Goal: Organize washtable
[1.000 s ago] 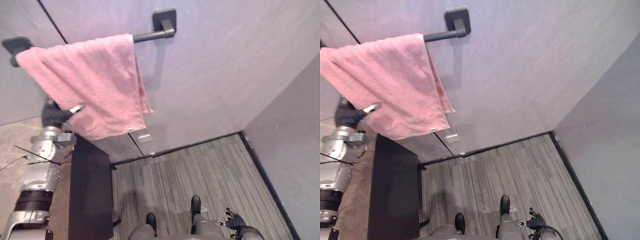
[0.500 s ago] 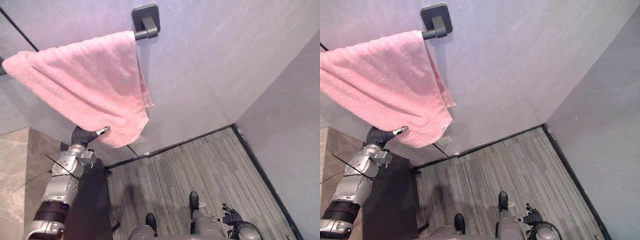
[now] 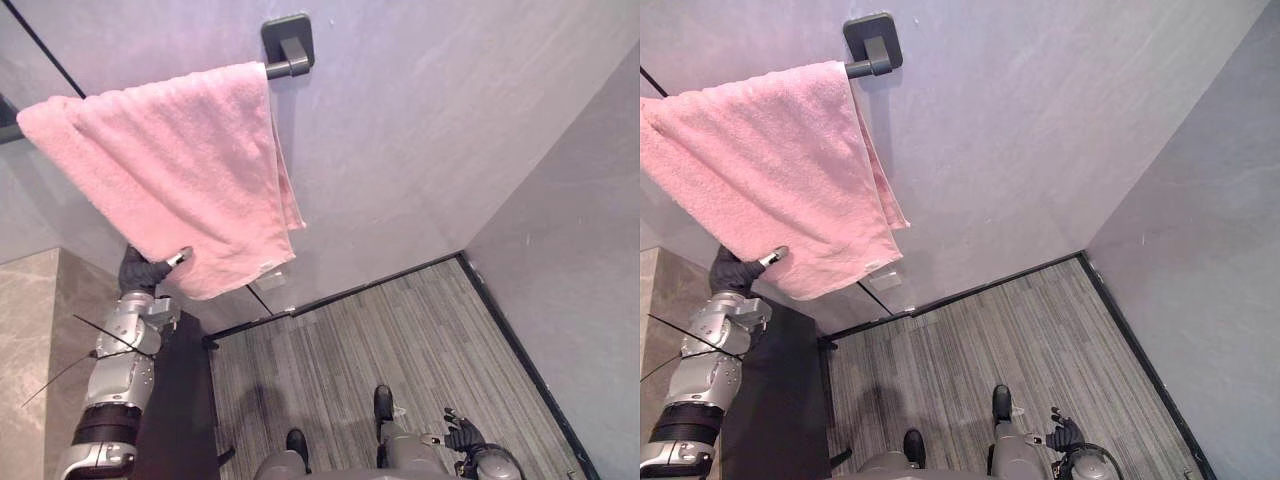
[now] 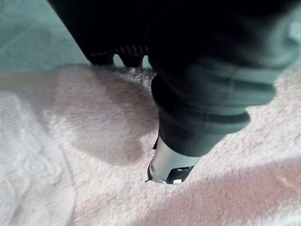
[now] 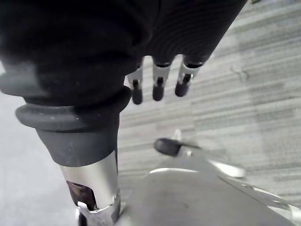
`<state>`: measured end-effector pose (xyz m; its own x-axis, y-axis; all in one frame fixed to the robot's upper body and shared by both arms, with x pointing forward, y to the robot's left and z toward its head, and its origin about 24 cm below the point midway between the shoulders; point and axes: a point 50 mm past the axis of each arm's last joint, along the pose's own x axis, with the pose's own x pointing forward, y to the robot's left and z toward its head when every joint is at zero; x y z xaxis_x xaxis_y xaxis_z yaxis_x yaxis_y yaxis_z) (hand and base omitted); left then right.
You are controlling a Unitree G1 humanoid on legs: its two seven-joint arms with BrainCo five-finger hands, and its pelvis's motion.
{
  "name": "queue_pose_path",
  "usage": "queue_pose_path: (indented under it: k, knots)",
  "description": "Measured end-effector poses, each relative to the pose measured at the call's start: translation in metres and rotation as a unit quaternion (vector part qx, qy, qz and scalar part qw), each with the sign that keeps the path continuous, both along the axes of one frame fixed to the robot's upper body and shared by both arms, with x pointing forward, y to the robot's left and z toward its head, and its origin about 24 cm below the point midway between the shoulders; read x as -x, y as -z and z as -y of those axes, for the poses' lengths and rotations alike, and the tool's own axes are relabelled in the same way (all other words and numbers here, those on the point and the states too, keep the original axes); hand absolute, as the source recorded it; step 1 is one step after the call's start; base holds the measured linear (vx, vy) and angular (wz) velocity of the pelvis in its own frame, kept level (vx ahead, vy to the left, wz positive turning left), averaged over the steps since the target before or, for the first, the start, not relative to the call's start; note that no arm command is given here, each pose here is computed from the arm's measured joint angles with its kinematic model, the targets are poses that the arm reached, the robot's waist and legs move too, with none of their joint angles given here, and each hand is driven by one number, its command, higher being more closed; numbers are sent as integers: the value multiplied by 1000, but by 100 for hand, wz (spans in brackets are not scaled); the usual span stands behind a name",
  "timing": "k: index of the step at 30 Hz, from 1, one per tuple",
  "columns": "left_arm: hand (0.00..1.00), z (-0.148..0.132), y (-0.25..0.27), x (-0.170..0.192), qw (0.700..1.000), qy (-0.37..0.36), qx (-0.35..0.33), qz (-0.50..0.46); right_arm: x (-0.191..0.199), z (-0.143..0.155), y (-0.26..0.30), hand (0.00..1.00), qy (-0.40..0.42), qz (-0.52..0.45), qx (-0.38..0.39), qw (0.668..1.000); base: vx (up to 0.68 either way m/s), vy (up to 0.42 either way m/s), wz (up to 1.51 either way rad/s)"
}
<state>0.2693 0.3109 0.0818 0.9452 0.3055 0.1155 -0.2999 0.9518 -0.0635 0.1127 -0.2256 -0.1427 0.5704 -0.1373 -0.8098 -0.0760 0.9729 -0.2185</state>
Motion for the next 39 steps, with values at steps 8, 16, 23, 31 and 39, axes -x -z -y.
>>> queue_pose_path:
  k: [8, 16, 23, 31, 39]
  knots:
    - [100, -11, -17, -3, 999, -28, 2, 31, 0, -1, 0, 0, -4, 0, 1, 1000, 15, 4, 4]
    - [100, -23, -27, -4, 998, -42, 2, 47, -2, -1, -1, 0, -9, 4, 3, 1000, -26, -13, 0]
    - [100, -37, -41, 1, 996, -57, -12, 63, -78, -34, -83, 0, -167, 229, -28, 959, -13, -3, -22]
    - [100, -36, -40, 1, 998, -36, -20, 57, -141, -64, -200, 0, -328, 413, -111, 842, -11, -9, -5]
    - [100, -36, -32, 0, 999, -29, -18, 40, -192, -69, -264, 0, -347, 487, -107, 795, -53, -14, 3]
